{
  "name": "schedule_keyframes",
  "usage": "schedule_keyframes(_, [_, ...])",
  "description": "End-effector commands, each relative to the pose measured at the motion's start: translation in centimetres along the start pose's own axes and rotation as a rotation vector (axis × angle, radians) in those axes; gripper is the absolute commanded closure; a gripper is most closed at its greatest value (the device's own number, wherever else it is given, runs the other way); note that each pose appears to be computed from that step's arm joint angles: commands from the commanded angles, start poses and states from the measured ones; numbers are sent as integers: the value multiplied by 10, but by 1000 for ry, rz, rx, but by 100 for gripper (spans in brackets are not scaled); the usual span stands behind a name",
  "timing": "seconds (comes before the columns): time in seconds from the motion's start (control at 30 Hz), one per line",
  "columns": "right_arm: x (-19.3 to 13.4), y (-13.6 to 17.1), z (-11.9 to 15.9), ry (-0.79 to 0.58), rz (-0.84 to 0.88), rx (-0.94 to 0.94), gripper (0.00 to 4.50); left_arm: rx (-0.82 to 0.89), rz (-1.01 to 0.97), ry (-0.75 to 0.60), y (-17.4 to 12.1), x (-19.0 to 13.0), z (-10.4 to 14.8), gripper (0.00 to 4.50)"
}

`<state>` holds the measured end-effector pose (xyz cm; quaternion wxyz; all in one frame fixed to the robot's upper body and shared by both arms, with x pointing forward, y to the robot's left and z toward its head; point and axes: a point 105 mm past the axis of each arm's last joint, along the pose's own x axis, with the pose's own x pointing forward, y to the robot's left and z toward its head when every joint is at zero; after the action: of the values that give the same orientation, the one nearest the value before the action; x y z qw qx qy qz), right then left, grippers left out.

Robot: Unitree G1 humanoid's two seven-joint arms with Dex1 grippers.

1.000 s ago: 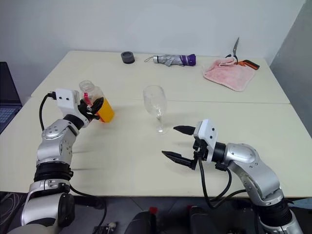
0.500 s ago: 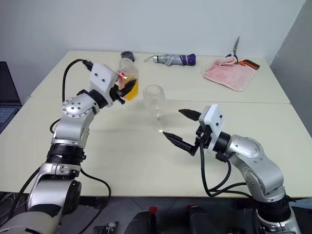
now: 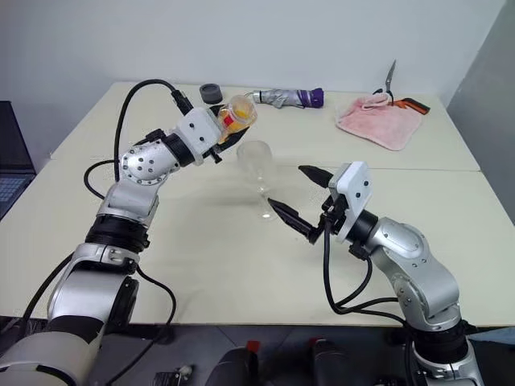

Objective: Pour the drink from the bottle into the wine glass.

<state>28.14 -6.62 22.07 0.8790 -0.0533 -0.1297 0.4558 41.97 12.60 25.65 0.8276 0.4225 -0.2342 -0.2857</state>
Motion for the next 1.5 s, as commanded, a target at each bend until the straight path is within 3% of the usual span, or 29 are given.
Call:
schedule_keyframes(0.03, [-3, -4, 7, -14, -14, -26, 0, 119, 49, -72, 22, 1, 20, 276])
schedule_keyframes(0.63, [-13, -11, -7, 70, 1, -49, 0, 412, -4, -98, 30, -7, 25, 276])
schedule_keyframes(1.5, [-13, -13, 0, 53, 23, -38, 0, 587, 30, -80, 42, -10, 22, 277])
